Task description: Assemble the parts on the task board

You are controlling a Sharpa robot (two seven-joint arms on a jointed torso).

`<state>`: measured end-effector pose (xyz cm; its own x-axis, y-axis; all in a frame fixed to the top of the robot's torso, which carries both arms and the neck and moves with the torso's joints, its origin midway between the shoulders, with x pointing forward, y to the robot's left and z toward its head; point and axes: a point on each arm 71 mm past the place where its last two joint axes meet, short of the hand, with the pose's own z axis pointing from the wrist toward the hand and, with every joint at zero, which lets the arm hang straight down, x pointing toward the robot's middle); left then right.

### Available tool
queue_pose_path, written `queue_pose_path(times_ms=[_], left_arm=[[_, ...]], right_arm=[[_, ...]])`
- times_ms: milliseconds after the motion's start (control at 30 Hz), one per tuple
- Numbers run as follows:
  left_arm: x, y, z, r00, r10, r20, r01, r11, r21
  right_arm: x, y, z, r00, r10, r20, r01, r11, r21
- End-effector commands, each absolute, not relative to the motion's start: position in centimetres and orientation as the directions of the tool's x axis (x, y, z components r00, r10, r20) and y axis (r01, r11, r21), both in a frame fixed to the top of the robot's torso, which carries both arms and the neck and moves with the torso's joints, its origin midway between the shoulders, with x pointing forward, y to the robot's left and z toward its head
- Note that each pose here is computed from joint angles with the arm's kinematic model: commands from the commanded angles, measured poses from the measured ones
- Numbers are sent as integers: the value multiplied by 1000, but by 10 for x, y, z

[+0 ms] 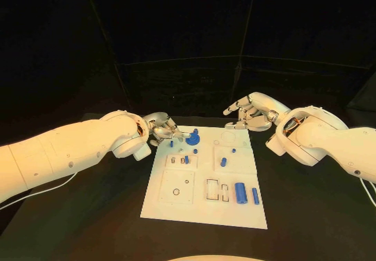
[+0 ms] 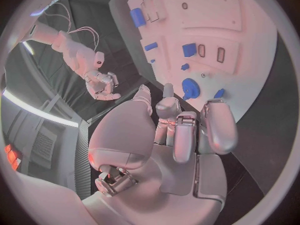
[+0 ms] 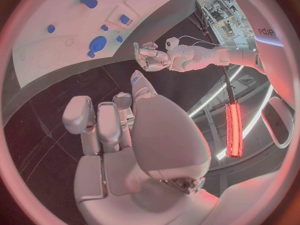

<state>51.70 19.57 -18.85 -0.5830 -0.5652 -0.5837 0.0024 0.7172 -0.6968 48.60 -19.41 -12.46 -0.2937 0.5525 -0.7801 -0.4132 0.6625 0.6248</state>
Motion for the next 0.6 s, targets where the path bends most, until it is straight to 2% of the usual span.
queue_pose_path(times_ms=[33,200,600], left_arm=[[518,196,-195,-615,-379,-692,-10,881,-473],[522,180,-200,-654,-299,-695,-15,924,-383],[531,154,-204,-693,-216,-688,-14,958,-287]], right_arm=[[488,-195,-123,-310,584,-750,-387,643,661],[490,-196,-123,-305,587,-750,-377,649,661],[492,-194,-124,-306,584,-752,-366,657,659]])
